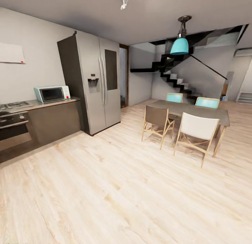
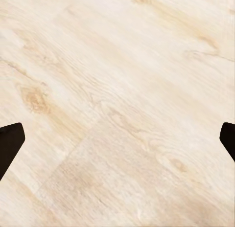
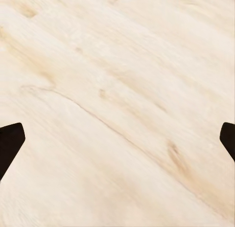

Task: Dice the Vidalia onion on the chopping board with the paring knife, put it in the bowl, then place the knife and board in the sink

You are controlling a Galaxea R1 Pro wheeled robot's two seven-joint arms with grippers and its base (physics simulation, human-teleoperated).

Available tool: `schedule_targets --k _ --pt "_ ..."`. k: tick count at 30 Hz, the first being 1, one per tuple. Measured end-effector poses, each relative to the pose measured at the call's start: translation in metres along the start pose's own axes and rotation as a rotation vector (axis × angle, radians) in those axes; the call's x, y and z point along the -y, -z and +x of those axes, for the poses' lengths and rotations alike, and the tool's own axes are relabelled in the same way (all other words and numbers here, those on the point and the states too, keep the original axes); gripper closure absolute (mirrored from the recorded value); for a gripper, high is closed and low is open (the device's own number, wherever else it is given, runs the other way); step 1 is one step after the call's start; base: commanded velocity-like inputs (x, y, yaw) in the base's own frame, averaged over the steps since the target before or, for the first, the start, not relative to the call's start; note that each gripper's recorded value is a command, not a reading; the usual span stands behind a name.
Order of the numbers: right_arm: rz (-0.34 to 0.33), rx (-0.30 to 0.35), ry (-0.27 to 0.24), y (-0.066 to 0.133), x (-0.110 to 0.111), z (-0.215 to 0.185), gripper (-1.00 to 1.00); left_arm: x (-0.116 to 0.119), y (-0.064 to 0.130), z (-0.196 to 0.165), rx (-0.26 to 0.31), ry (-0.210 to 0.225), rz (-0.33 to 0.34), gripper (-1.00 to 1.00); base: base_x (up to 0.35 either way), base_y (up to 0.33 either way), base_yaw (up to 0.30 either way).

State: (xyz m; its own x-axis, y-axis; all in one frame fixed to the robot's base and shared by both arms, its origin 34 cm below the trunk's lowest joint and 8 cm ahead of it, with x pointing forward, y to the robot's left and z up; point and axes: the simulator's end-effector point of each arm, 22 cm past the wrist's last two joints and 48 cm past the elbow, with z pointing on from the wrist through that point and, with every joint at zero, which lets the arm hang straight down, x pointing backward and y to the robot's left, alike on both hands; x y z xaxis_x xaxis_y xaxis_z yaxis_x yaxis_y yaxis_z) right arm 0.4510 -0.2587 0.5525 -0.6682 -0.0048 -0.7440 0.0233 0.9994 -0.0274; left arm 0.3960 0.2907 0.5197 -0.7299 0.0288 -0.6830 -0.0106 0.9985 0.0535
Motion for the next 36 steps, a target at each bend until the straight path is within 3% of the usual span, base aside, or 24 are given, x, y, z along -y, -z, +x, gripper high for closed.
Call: schedule_targets --k 36 --pt "0.0 0.0 0.0 0.0 0.0 0.0001 -1.0 -0.0004 -0.0001 -0.0007 0.001 0.001 -0.001 -1.0 0.183 -0.138 0.277"
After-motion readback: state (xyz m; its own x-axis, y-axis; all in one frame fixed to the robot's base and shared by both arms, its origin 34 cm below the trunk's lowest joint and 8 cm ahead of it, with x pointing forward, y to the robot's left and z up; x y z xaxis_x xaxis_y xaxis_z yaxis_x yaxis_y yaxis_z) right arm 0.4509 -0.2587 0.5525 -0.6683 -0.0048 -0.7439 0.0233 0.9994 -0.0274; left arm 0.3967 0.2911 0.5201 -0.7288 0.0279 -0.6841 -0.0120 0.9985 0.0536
